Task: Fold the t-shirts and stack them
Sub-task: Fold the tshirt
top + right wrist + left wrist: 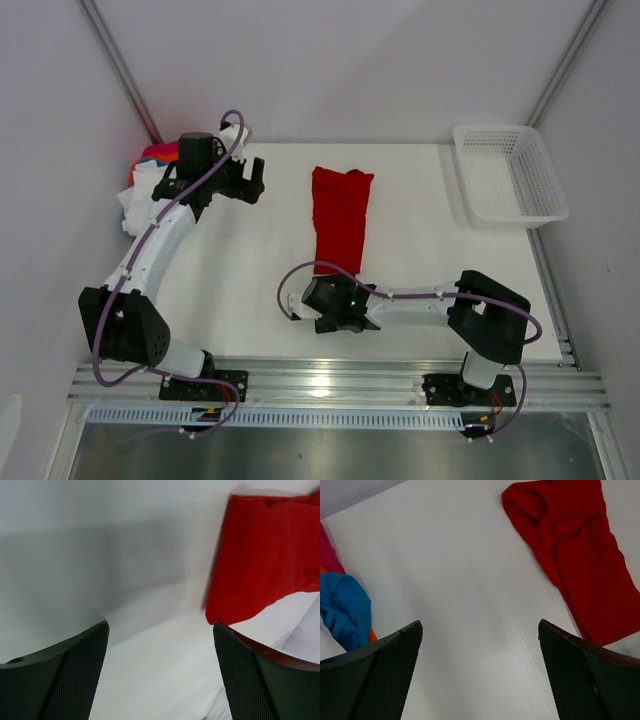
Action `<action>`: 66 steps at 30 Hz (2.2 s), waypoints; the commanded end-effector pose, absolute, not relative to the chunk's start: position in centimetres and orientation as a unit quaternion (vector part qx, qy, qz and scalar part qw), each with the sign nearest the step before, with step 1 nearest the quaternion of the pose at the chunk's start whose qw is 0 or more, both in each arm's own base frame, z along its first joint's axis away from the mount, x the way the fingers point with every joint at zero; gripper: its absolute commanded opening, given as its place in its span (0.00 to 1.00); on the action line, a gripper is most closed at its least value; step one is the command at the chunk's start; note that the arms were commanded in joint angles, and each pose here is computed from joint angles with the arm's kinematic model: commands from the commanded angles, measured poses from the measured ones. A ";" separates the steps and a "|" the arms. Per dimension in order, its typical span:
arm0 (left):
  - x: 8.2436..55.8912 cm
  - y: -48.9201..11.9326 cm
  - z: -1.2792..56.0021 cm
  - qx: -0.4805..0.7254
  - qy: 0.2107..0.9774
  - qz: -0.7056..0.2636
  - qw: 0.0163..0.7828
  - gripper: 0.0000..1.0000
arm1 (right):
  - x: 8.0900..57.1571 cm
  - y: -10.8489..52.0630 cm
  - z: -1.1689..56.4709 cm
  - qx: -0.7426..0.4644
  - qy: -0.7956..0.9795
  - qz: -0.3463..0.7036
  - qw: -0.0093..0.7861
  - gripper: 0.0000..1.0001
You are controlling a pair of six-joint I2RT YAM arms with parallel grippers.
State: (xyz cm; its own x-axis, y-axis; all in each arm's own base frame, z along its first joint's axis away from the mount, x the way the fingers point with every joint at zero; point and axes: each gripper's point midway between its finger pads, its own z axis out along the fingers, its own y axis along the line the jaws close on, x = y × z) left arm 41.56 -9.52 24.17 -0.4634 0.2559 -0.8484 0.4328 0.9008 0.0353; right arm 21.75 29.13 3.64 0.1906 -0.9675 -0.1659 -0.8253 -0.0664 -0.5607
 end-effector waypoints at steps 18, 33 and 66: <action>42.1 -8.3 26.6 0.192 0.832 -0.062 0.517 0.99 | 32.7 26.0 -3.5 -0.688 0.650 -0.199 0.255 0.89; 42.4 -8.5 26.8 0.194 0.832 -0.064 0.515 0.99 | 16.9 30.2 4.5 -0.718 0.680 0.130 0.069 0.00; 42.5 -8.4 26.1 0.197 0.840 -0.060 0.502 0.99 | 30.4 31.7 14.5 -0.688 0.706 0.028 0.165 0.00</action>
